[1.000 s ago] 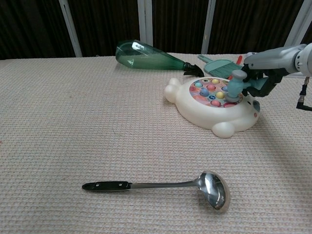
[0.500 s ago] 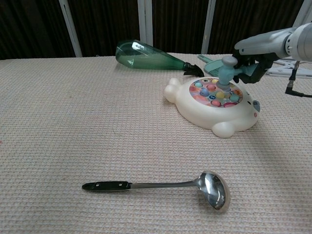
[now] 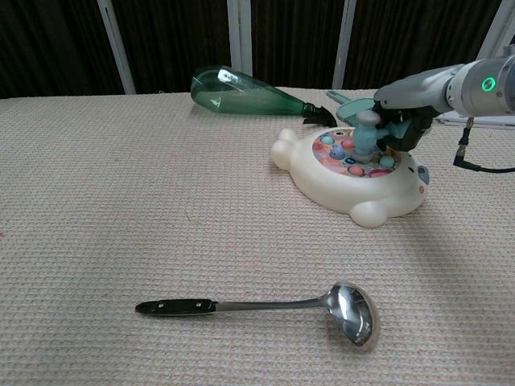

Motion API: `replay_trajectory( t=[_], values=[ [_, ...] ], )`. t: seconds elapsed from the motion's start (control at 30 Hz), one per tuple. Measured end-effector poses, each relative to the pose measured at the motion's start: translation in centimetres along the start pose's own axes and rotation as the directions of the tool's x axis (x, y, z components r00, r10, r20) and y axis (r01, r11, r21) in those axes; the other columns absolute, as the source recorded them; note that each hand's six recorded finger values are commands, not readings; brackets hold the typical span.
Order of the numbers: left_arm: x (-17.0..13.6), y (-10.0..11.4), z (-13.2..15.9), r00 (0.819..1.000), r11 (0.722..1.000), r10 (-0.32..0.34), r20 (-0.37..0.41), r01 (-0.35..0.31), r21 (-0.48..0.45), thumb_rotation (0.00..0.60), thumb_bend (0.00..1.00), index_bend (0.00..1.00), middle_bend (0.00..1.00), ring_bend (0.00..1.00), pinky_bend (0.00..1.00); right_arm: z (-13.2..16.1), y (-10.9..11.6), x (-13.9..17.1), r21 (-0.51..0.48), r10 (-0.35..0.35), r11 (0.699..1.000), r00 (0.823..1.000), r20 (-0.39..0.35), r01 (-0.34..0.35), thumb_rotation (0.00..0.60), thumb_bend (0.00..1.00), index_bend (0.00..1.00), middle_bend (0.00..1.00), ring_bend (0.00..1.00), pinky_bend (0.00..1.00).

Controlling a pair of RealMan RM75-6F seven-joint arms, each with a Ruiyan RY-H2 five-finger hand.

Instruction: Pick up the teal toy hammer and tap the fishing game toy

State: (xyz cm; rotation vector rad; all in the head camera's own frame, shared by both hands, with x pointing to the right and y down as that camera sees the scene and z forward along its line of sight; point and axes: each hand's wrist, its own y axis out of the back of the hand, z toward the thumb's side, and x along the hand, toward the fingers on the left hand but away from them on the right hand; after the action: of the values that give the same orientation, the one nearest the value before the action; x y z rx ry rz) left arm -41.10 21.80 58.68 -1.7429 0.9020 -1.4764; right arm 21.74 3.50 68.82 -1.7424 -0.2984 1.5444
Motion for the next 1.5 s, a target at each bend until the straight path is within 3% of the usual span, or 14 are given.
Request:
replay_trajectory(
  t=[0.27,0.53,0.8,1.03,1.33,1.5],
  values=[
    [0.0,0.2,-0.1,1.000,1.000,0.010,0.001,-0.010,-0.003,0.600,0.11,0.00,0.00,0.00,0.00,-0.2,1.3,1.2,-0.010,-0.033,0.999,0.999,0.002,0.033,0.600,0.98,1.00,0.84,0.70,0.35],
    [-0.3,0.4,-0.3,1.000,1.000,0.019,-0.006,-0.019,-0.002,0.600,0.11,0.00,0.00,0.00,0.00,-3.4,2.2,4.3,-0.027,-0.076,0.997,0.996,0.054,0.078,0.600,0.98,1.00,0.84,0.70,0.35],
    [-0.6,0.8,0.0,1.000,1.000,0.028,-0.001,-0.028,0.006,0.600,0.11,0.00,0.00,0.00,0.00,-6.9,-2.2,6.8,-0.096,-0.040,0.994,0.994,0.105,0.050,0.600,0.98,1.00,0.84,0.70,0.30],
    [-1.0,1.1,0.3,0.999,0.999,0.034,-0.003,-0.034,0.015,0.600,0.11,0.00,0.00,0.00,0.00,-9.9,-6.2,7.2,-0.125,-0.021,0.991,0.989,0.144,0.039,0.600,0.98,0.99,0.84,0.66,0.26],
    [-1.2,1.4,0.8,0.999,0.999,0.036,-0.001,-0.036,0.025,0.600,0.11,0.00,0.00,0.00,0.00,-11.7,-9.9,6.5,-0.160,-0.005,0.987,0.987,0.161,0.031,0.600,0.98,0.91,0.81,0.61,0.19],
    [-1.3,1.5,0.8,0.999,0.999,0.036,-0.005,-0.036,0.028,0.600,0.11,0.00,0.00,0.00,0.00,-12.2,-11.3,6.2,-0.187,0.012,0.982,0.986,0.169,0.020,0.600,0.98,0.82,0.74,0.54,0.14]
  ],
)
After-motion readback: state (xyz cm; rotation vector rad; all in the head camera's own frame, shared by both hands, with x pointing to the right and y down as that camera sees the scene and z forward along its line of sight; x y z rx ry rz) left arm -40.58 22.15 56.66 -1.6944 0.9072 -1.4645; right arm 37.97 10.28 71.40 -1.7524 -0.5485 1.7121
